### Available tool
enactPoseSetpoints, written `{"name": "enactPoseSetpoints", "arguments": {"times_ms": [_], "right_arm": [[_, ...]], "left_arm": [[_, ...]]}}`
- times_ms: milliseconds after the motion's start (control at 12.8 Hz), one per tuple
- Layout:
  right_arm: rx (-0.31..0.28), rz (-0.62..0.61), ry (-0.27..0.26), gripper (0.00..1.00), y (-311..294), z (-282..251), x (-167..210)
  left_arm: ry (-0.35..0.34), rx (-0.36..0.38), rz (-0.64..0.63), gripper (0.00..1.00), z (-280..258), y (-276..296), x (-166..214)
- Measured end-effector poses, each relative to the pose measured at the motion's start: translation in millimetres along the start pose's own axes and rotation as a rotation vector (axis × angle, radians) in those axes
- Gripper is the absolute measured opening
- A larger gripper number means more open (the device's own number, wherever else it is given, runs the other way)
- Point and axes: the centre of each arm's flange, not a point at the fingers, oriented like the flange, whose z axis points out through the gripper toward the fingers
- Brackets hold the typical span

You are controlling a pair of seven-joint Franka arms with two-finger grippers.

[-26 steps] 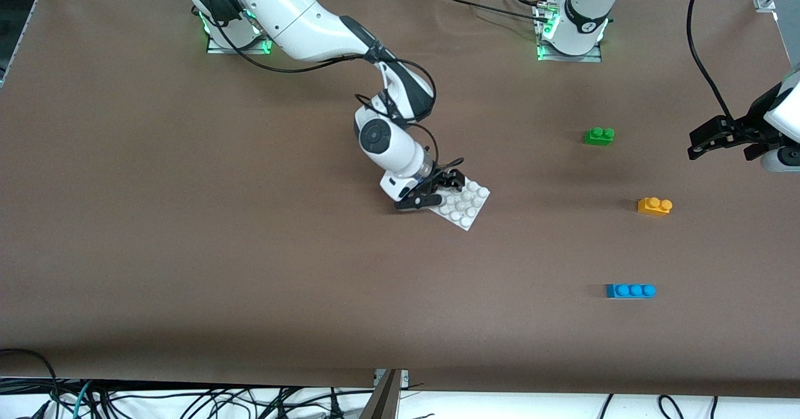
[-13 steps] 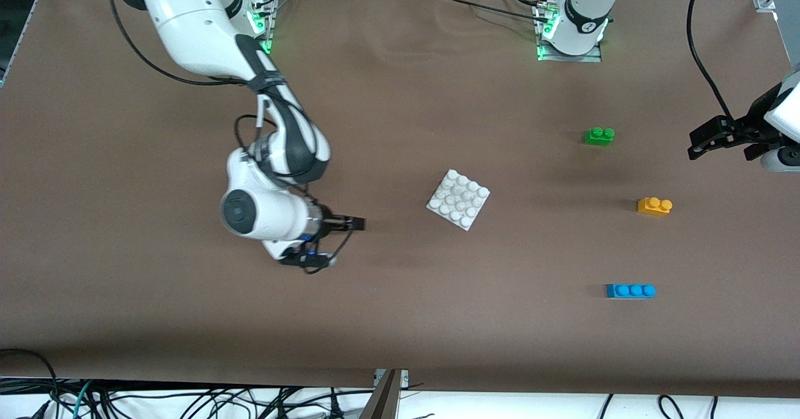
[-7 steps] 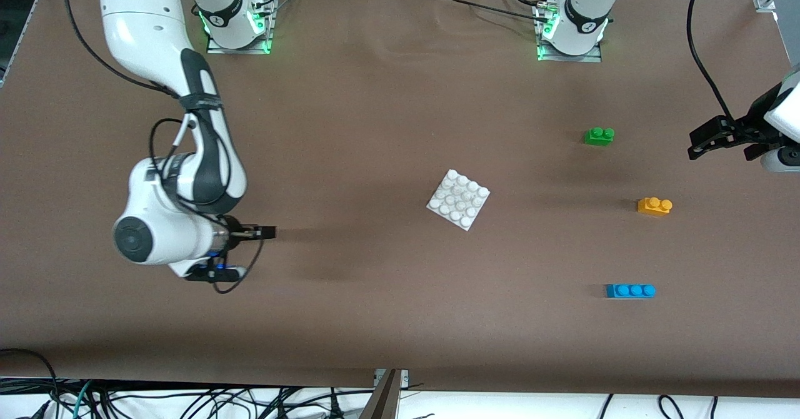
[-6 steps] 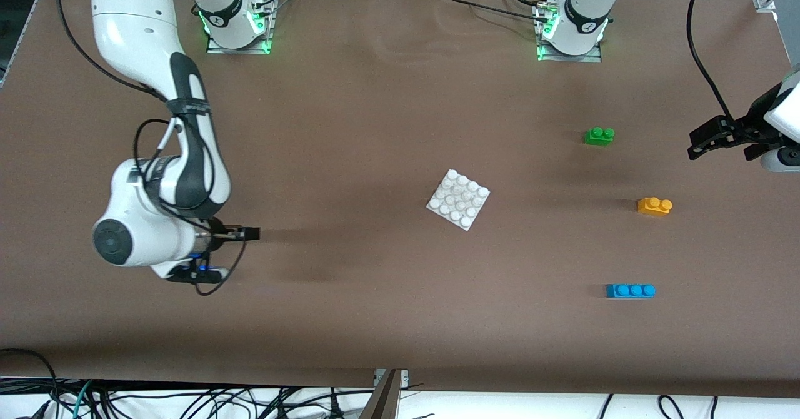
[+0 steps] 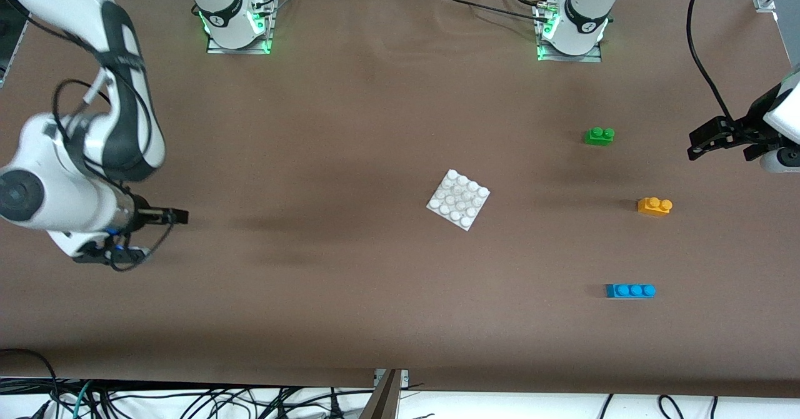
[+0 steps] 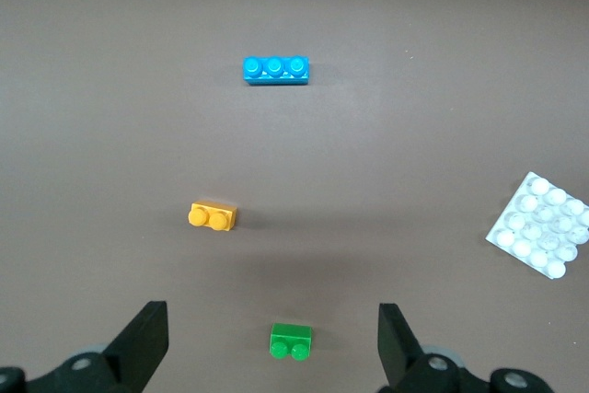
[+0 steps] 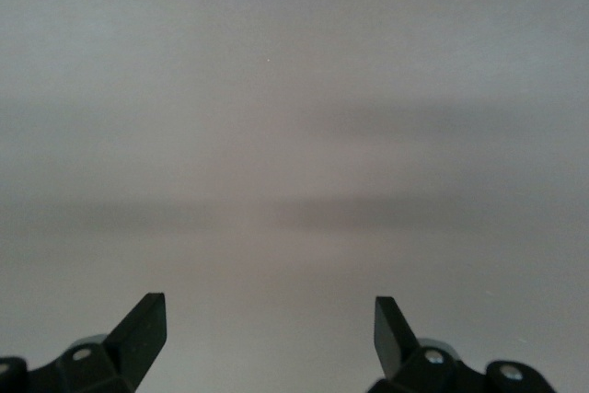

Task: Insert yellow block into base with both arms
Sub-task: 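Withdraw the right gripper from the base plate back to its side, then move the left gripper down over the yellow brick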

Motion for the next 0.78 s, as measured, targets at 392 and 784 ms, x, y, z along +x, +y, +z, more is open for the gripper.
{"name": "enactPoseSetpoints", "arguments": {"times_ms": [392,784], "right_arm": [[0.017,0.080,0.017,1.00,-13.2,-121.9,-103.8],[0.070,0.147,0.042,1.00,5.8,-187.1,-146.6]], "left_arm": [[0.015,0.021,0.018,1.00,-2.3,6.7,1.5],[-0.057,0.022,0.019,1.00,53.1,6.2,1.7]]}}
